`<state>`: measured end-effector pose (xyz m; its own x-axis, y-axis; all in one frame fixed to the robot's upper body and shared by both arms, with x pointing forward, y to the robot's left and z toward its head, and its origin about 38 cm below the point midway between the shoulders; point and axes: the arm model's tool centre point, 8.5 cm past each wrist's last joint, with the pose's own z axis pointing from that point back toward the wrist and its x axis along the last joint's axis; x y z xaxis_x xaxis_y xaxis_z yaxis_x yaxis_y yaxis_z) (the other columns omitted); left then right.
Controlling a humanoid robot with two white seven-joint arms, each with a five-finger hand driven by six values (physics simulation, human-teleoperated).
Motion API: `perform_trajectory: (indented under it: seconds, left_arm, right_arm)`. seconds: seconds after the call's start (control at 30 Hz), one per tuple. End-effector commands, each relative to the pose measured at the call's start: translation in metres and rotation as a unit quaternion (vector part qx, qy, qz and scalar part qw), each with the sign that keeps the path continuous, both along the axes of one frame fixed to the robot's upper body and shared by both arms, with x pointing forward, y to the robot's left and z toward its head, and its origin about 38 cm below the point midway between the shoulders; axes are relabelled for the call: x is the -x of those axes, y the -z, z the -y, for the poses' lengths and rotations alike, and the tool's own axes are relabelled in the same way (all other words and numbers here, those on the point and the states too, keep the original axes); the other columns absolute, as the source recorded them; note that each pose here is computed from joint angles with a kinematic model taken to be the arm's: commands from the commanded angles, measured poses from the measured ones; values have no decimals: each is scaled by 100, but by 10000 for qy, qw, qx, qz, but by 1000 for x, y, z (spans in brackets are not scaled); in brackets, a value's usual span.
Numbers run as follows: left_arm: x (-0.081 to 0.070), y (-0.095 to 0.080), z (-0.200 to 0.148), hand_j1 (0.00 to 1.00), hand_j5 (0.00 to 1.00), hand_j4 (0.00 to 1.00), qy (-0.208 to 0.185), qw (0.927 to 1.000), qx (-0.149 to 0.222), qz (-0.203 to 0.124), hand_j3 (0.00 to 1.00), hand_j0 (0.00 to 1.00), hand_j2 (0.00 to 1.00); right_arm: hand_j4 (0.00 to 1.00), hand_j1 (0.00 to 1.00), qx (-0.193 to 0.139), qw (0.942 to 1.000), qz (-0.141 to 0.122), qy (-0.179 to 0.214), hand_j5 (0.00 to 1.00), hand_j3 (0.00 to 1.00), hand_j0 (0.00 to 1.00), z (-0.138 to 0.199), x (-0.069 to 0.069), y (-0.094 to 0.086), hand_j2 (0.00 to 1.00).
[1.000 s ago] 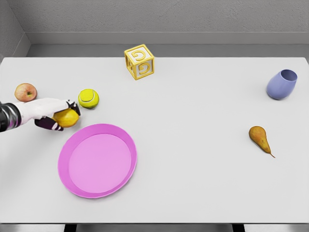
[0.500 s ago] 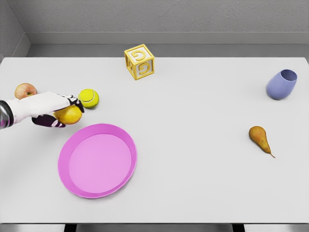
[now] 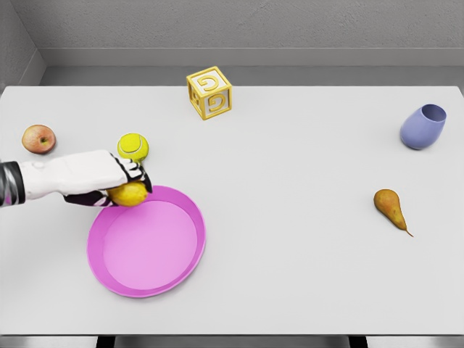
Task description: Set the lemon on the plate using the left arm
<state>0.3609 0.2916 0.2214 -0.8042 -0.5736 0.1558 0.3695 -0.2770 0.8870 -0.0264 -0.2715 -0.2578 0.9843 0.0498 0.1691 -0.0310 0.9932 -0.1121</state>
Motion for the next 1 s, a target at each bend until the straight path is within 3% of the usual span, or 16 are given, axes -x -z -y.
perform_trajectory:
  seconds: [0.0,0.1,0.23,0.3,0.37,0.73,0.8,0.87,0.97]
  left_arm:
    - [5,-1,3,43,43,43,290,9996,38,56,43,43,43]
    - [9,-1,5,43,43,43,513,9986,40,94,43,43,43]
    - [10,2,5,47,47,47,512,9987,49,56,47,47,47]
    - [10,1,5,69,69,69,513,9987,49,63,69,69,69]
    - [8,1,4,100,100,100,458,9989,35,70,100,100,100]
    - [8,-2,3,100,100,100,461,9989,57,107,100,100,100]
    - [9,-11,2,100,100,100,577,9979,212,199,100,100,100]
    - [9,-17,-1,100,100,100,588,9969,521,93,100,100,100]
    - [9,-23,-26,100,100,100,157,9967,779,178,100,100,100]
  right_arm:
    - [100,100,0,10000,1,3,100,100,100,0,0,0,100]
    - [100,100,0,10000,1,3,100,100,100,0,0,0,100]
    - [100,100,0,10000,1,3,100,100,100,0,0,0,100]
    - [100,100,0,10000,1,3,100,100,100,0,0,0,100]
    - [100,100,0,10000,1,3,100,100,100,0,0,0,100]
    - [100,100,0,10000,1,3,100,100,100,0,0,0,100]
    - [100,100,0,10000,1,3,100,100,100,0,0,0,100]
    - [100,100,0,10000,1,3,100,100,100,0,0,0,100]
    - [100,100,0,10000,1,3,100,100,100,0,0,0,100]
